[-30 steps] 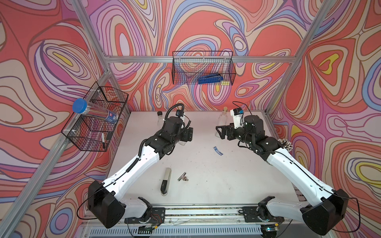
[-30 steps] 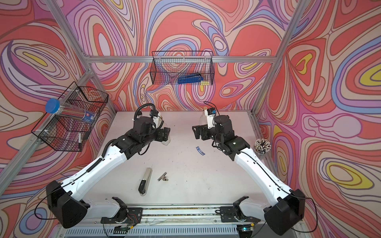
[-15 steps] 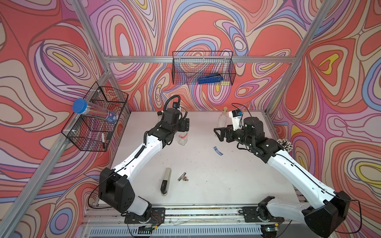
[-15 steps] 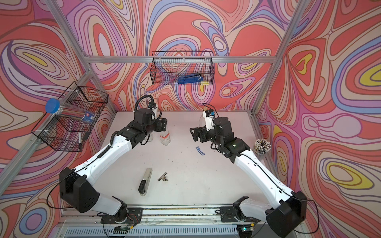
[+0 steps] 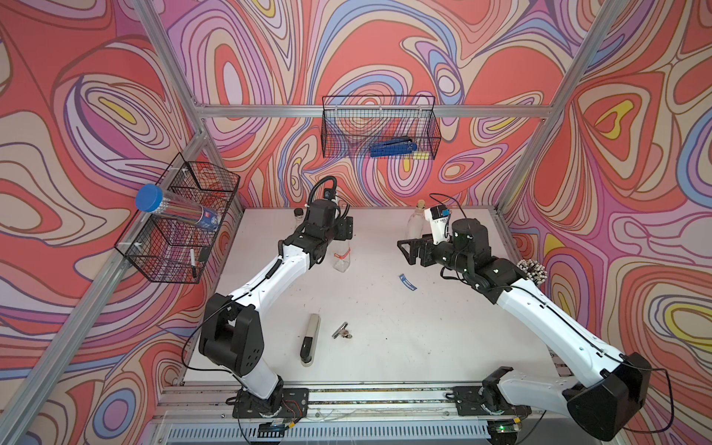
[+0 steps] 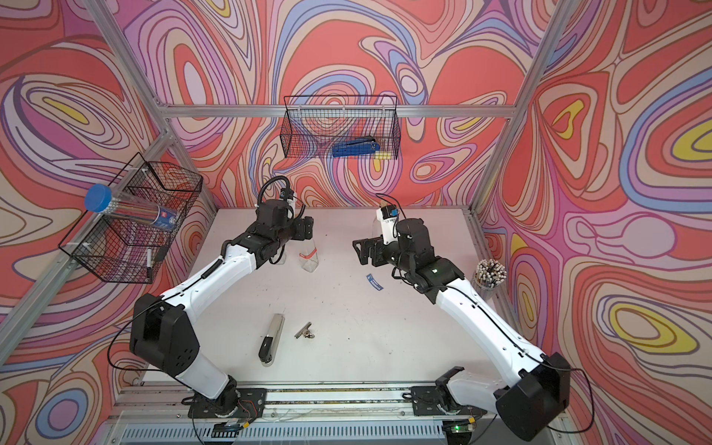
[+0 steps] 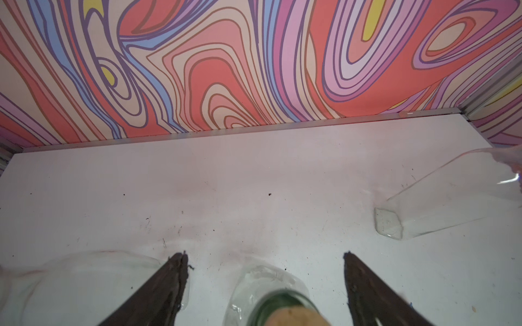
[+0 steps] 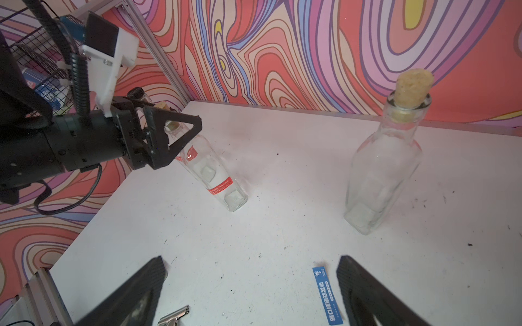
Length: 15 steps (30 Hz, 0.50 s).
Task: Remove the label from the bottle
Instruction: Pick up the bottle from the center of the board.
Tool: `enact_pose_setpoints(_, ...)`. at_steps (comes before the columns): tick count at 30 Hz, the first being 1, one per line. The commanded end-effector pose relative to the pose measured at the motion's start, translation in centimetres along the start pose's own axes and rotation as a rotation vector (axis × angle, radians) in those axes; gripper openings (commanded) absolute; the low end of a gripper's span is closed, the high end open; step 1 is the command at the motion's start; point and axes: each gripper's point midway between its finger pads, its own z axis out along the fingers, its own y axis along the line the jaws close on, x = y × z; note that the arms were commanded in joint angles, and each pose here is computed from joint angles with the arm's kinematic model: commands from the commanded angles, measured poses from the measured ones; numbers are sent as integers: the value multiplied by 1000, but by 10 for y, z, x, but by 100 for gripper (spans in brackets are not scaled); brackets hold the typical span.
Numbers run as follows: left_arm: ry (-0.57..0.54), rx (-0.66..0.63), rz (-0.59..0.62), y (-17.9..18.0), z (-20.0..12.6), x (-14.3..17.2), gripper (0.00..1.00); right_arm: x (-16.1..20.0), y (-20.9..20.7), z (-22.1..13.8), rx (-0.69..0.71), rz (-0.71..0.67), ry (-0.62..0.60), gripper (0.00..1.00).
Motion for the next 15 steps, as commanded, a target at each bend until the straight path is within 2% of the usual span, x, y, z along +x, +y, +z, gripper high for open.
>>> enact_pose_setpoints(1, -74, 25, 0, -5, 1, -23, 86, 6, 2, 7, -11, 9, 9, 98)
enact_pose_setpoints(9, -58, 52, 3, -10, 8, -16, 80, 10, 1, 11, -12, 12, 17, 98)
enact_pose_setpoints(15, -42, 51, 1, -10, 11, -8, 68, 13, 3, 12, -17, 15, 18, 98)
